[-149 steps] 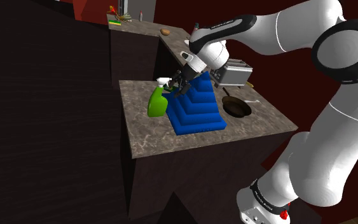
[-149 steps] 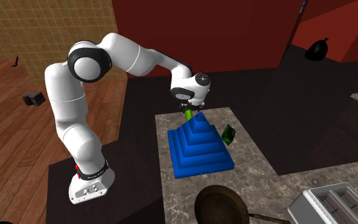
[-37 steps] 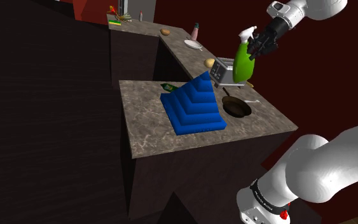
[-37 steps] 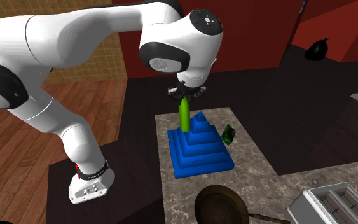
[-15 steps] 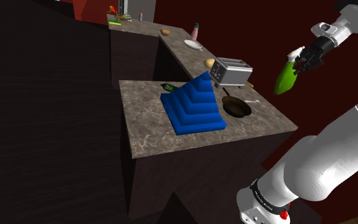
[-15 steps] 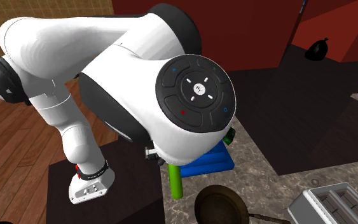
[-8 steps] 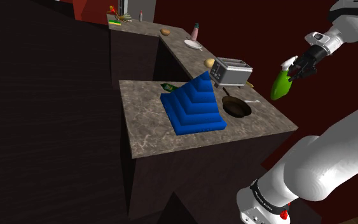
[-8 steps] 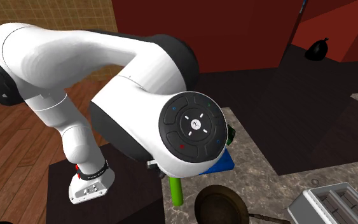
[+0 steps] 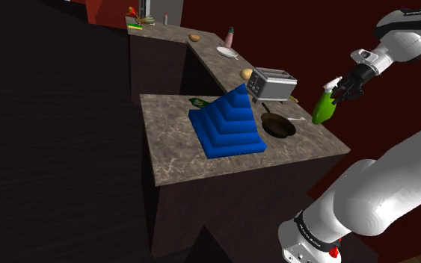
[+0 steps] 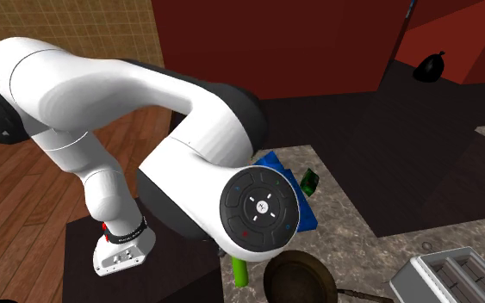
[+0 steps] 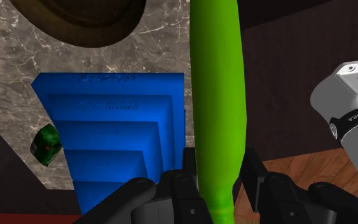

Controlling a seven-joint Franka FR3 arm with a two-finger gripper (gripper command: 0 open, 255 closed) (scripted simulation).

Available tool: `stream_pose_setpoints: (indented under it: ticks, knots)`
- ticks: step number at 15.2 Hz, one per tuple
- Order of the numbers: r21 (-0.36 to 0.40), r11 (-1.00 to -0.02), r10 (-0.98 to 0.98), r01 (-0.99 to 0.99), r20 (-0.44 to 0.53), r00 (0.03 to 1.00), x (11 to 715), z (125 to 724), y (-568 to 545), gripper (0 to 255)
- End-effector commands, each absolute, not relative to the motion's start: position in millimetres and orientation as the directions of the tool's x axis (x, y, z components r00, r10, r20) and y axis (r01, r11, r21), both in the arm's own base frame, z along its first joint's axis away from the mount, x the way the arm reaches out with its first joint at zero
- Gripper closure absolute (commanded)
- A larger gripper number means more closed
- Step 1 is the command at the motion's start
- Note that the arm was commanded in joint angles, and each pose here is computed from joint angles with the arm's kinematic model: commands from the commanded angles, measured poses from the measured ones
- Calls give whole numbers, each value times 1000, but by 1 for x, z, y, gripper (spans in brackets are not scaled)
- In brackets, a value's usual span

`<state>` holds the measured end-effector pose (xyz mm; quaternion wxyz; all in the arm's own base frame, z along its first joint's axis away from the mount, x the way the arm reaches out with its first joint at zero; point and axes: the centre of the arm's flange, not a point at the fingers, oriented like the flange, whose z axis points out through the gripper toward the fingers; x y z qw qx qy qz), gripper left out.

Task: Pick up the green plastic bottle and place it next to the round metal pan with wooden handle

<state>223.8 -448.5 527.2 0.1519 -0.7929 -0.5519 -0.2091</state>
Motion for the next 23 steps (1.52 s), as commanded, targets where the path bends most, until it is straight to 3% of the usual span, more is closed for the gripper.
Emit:
stream_pose_setpoints:
  ticks: [1, 23]
  knots:
    - [-9, -345, 812, 939, 499, 303, 223, 517, -449, 255]
    - [-9, -345, 812, 939, 499, 303, 223, 401, -449, 255]
